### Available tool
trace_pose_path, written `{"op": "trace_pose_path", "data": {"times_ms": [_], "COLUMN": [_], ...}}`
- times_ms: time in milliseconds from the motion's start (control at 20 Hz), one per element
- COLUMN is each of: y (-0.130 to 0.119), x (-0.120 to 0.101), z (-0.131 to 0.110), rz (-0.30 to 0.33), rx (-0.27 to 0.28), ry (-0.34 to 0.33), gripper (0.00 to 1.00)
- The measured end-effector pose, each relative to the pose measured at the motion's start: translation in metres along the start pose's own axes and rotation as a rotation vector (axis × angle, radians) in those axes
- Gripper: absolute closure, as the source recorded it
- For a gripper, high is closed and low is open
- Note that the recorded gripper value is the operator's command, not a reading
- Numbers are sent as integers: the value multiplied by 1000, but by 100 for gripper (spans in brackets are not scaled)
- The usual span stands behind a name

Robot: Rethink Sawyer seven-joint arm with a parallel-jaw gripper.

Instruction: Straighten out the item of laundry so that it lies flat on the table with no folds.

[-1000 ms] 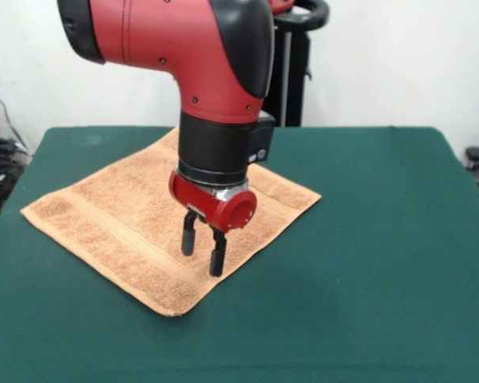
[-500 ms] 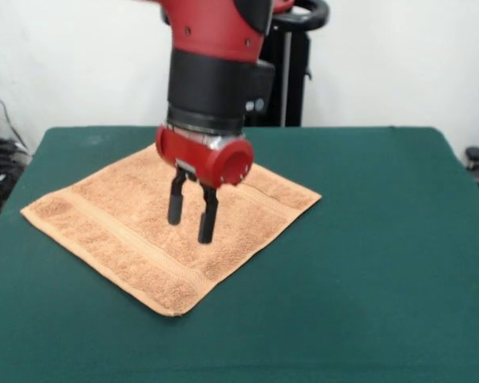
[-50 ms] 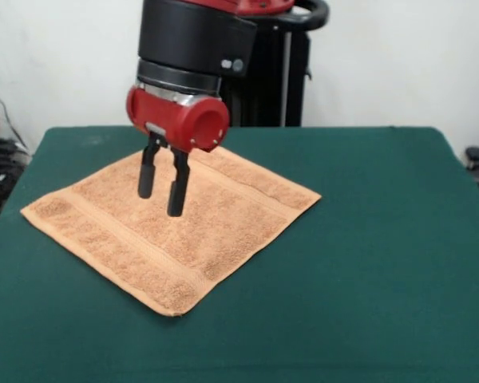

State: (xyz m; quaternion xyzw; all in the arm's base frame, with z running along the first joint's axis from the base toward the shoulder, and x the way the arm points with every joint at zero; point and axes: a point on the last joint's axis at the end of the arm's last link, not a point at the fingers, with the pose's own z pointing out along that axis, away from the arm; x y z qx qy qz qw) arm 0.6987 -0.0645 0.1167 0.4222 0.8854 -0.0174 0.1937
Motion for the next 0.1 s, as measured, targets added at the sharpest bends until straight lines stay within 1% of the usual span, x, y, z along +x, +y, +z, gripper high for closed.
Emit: {"op": "trace_pose_path", "data": {"times_ms": [100], "y": [-4], "x": [-4], "z": [0], "rz": [6], "rx": [3], "ry": [-3], "gripper": [0]}}
